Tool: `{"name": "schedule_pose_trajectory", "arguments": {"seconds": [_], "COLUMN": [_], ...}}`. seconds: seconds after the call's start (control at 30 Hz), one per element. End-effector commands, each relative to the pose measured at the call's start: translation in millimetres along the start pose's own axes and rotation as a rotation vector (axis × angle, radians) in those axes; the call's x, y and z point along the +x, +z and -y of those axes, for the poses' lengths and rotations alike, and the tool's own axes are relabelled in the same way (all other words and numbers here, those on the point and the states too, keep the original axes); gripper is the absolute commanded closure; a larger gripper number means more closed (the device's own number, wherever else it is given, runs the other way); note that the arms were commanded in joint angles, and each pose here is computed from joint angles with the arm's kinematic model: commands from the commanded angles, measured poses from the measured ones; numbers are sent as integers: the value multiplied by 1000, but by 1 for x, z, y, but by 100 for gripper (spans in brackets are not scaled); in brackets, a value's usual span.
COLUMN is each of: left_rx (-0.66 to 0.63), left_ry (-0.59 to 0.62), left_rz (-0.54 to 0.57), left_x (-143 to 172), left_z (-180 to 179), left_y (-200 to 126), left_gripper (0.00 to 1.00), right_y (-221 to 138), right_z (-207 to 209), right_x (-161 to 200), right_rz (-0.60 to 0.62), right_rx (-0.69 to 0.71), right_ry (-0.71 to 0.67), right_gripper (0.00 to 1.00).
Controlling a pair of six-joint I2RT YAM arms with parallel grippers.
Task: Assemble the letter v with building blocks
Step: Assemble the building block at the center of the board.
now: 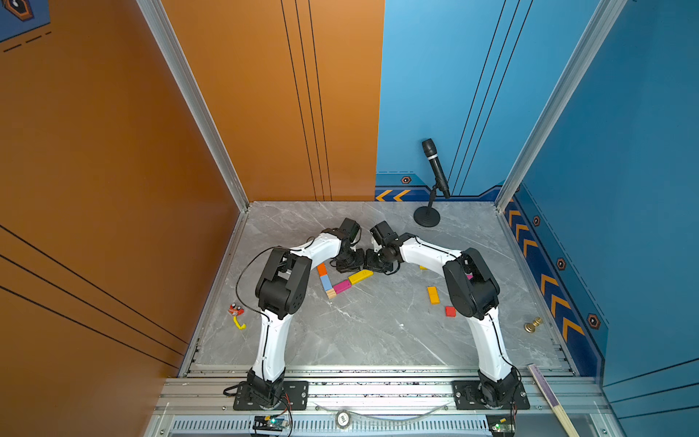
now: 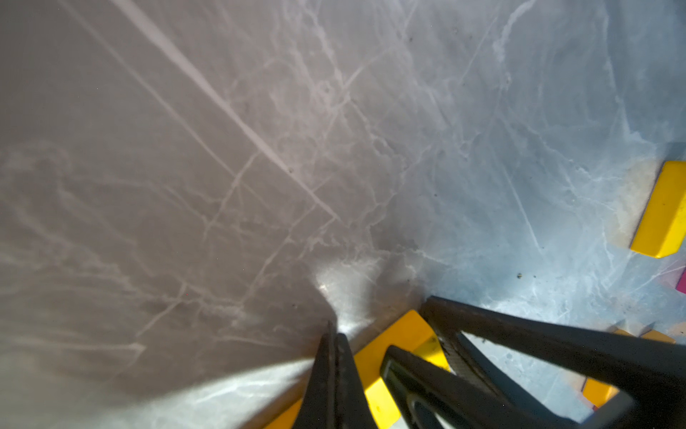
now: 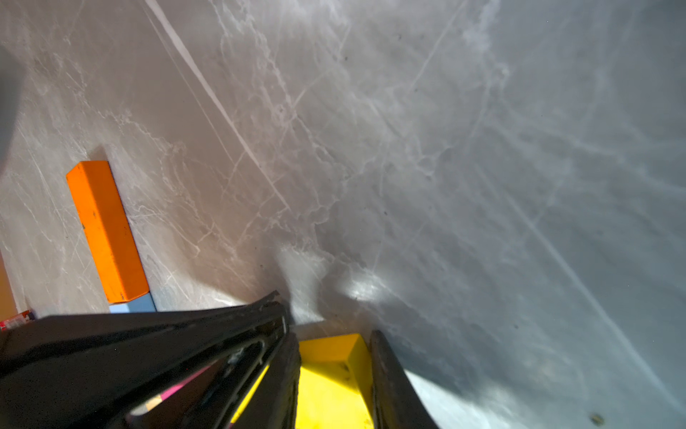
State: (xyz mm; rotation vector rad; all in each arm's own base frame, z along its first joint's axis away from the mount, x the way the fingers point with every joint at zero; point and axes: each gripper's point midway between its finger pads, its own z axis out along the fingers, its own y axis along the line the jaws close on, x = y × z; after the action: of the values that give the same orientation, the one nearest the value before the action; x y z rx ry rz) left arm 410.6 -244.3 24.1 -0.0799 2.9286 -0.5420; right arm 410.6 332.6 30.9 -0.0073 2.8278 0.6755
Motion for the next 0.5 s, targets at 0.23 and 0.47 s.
{"name": "schedule_pose_trajectory", "arguments": {"seconds": [0.23,0.47], "left_rx": [-63,-66], "left_ry": [-15,-16], "left_rz": [-89,-87], "left_x": [32,31], "left_z": [-15,-16], "left_y": [9,10], "left_gripper": [100,100], "right_y": [1,1], "right_z": [11,9], "right_x": [16,18], "right_rz": [-33,-35], "right_rx": [55,54], "right_ry": [22,20], "right_gripper": [66,66]}}
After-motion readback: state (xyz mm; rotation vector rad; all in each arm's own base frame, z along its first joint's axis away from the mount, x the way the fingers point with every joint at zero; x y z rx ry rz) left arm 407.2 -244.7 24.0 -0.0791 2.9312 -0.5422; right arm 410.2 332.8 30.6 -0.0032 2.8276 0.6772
